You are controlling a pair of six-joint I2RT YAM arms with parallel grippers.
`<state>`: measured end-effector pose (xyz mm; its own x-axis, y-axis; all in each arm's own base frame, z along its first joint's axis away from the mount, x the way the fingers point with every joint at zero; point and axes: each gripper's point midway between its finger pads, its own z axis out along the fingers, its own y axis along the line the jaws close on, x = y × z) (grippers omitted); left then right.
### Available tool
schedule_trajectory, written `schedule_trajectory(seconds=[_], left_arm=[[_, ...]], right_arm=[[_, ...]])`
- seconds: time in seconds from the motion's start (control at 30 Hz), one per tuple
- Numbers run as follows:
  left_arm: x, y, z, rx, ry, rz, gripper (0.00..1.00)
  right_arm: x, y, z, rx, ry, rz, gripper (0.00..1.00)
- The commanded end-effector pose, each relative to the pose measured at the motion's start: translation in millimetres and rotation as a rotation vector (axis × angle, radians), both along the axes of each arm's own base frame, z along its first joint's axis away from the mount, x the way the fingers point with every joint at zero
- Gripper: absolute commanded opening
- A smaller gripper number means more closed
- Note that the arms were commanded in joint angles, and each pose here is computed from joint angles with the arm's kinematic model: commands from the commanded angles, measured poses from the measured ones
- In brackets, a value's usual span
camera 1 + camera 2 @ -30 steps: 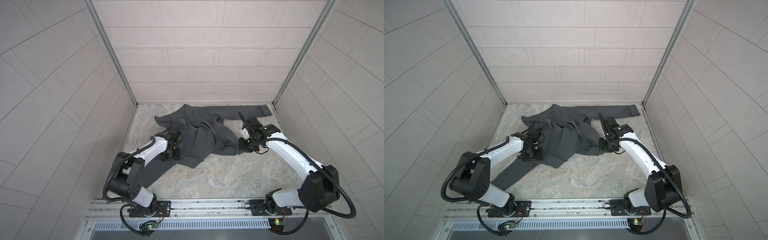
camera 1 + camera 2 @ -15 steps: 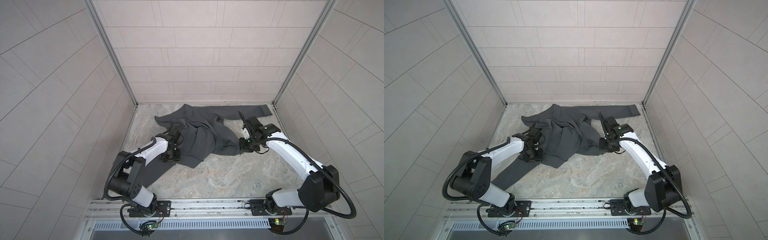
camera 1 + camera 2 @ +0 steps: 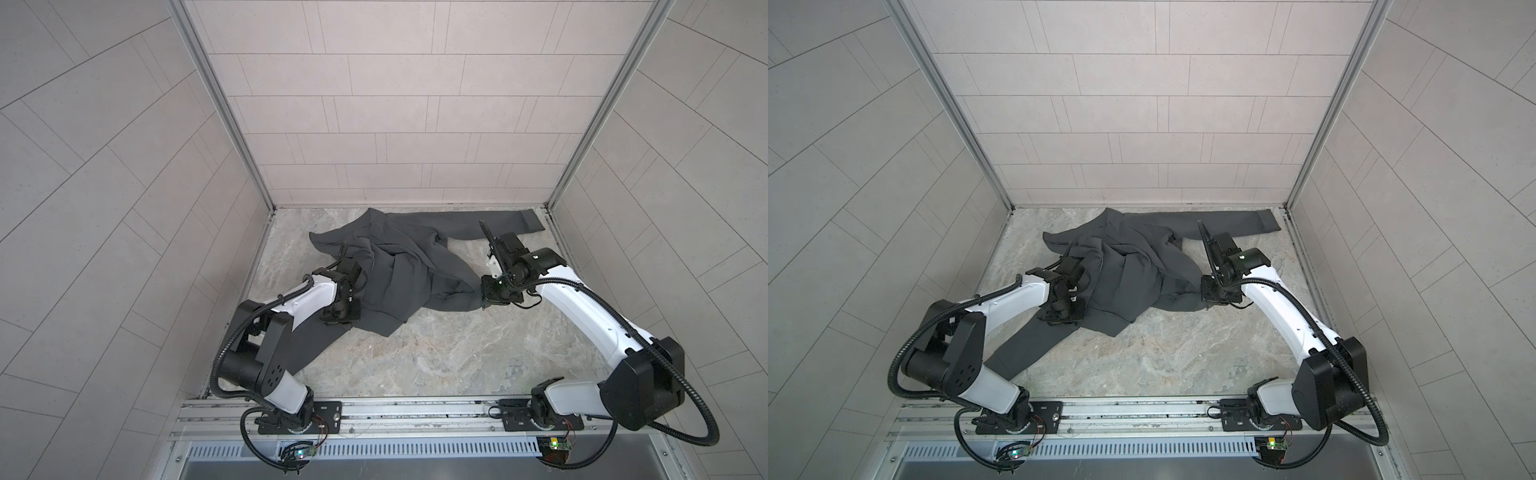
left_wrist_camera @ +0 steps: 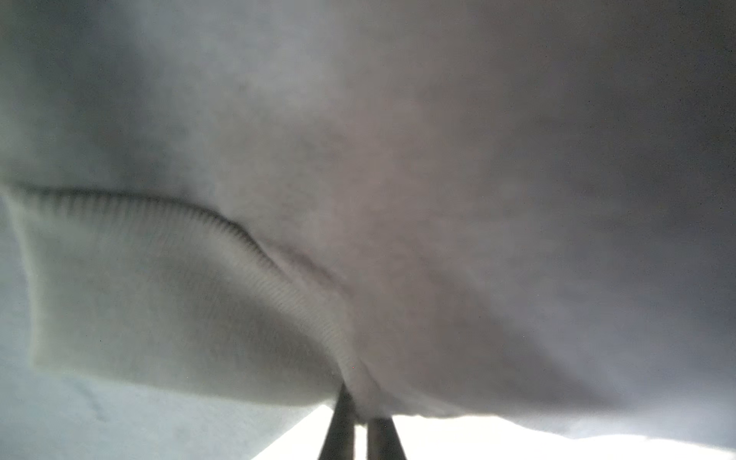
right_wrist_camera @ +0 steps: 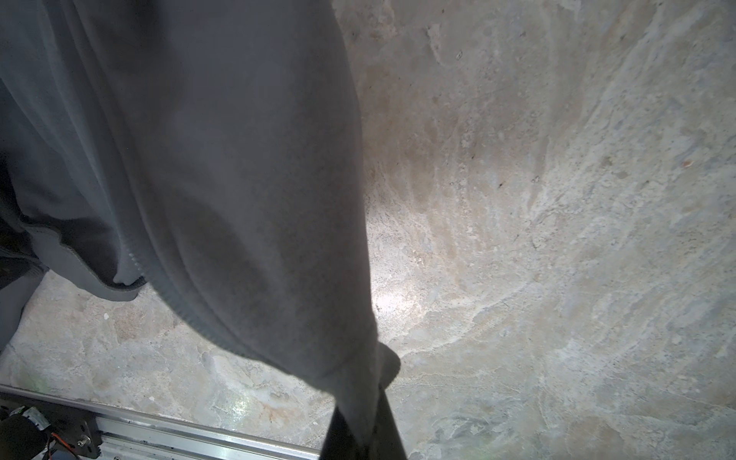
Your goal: Zip up the jacket
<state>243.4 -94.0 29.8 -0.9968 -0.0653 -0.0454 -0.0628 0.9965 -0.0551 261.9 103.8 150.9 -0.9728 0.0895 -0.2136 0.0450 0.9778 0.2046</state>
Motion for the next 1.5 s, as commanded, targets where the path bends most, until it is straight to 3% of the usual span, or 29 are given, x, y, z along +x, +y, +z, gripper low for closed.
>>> schedule_trajectory(seconds=[0.0,0.17,0.47,0.6,0.8,1.07,1.47], left_arm=[[-7.0,0.9,5.3,-0.016,-0.002,0.02,0.0],[-2.6,-15.5,12.3,-0.112,-0.027,0.021,0.0],[31.7,-77.7,83.9,-0.528,-0.282,0.006,0.0],[44.8,-96.8,123.3,-0.704,-0.403,0.025,0.0],[65.6,-119.0,166.6,-1.011,-0.56,0.104,0.0],[67.6,-126.5,178.6,-1.102,-0.587,0.086,0.0],[47.1,-130.5,194.9,-1.114,-0.592,-0.045,0.0]], right_arm=[[-3.1,-3.1,11.3,-0.012,-0.017,-0.006,0.0],[-0.2,3.7,14.3,0.012,-0.03,0.01,0.0],[14.6,75.6,51.7,0.133,-0.212,0.201,0.0],[26.5,108.6,79.6,0.3,-0.332,0.241,0.0],[42.3,142.5,88.1,0.477,-0.355,0.222,0.0],[53.0,187.0,88.1,0.584,-0.399,0.291,0.0],[50.4,211.7,74.4,0.56,-0.378,0.444,0.0]])
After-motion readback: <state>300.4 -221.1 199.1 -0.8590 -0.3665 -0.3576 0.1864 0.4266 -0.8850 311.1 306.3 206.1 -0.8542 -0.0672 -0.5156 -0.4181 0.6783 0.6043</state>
